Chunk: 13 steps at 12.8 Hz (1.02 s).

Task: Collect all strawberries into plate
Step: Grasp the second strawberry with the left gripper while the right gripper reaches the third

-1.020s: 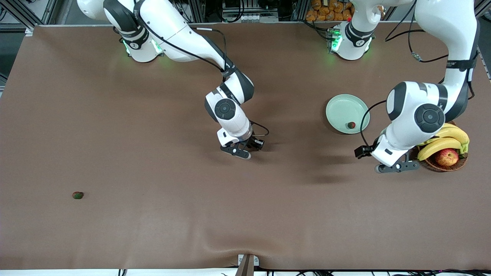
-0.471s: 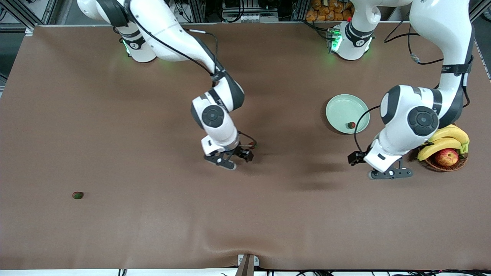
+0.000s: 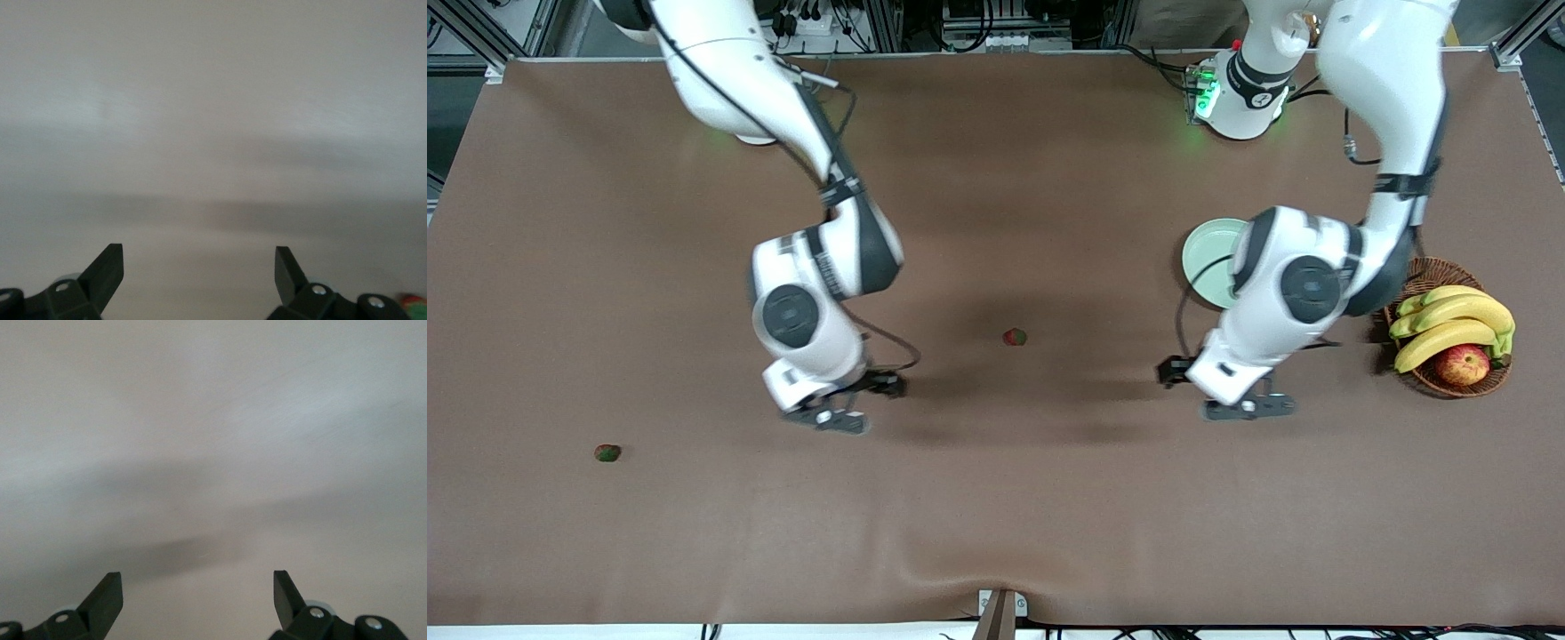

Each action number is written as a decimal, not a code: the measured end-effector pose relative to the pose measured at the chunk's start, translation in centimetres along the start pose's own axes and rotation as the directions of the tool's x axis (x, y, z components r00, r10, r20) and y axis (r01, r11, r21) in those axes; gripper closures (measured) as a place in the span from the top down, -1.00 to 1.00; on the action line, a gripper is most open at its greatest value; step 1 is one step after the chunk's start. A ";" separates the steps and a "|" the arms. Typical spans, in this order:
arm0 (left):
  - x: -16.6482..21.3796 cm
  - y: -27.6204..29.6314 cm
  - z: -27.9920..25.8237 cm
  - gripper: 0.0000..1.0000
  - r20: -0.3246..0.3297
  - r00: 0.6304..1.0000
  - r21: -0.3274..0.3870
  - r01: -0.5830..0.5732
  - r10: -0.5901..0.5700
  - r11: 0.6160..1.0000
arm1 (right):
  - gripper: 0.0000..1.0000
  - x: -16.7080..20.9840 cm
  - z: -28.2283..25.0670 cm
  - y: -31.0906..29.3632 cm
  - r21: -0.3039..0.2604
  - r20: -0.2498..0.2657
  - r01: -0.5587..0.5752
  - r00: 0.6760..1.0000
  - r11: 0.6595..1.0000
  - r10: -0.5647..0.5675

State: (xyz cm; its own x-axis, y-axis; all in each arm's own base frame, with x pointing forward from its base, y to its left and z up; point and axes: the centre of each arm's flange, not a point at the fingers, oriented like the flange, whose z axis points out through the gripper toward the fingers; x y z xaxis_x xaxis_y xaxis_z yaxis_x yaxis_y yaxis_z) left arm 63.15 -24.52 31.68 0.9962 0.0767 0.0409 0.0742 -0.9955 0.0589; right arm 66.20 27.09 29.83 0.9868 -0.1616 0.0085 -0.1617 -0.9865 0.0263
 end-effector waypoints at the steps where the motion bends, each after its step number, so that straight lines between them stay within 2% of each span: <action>1: -0.7 2.3 0.8 1.00 0.006 1.000 -0.002 0.000 0.000 1.000 | 1.00 1.3 -0.4 2.4 -0.020 -0.010 0.019 1.000 1.000 -0.019; 6: -2.6 10.3 3.6 1.00 0.010 1.000 -0.017 -0.020 0.020 1.000 | 1.00 6.3 -0.8 13.3 -0.056 -0.026 0.054 0.998 0.997 -0.056; 10: -5.0 16.0 6.3 1.00 -0.053 0.998 -0.079 -0.030 0.026 0.996 | 1.00 10.4 -0.2 26.4 -0.076 -0.083 0.107 0.990 0.991 -0.113; 13: -7.2 19.4 8.8 1.00 -0.066 0.997 -0.104 -0.040 0.033 0.994 | 1.00 11.5 1.5 31.3 -0.106 -0.107 0.158 0.980 0.982 -0.169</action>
State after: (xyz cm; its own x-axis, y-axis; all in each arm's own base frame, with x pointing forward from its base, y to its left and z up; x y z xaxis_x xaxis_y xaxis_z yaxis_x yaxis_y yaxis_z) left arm 57.79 -44.88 23.76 0.9929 0.0473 0.1088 0.0293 -0.9865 0.1611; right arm 72.50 -5.65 29.28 0.9938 0.0112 0.1109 -0.0037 -0.9911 0.1332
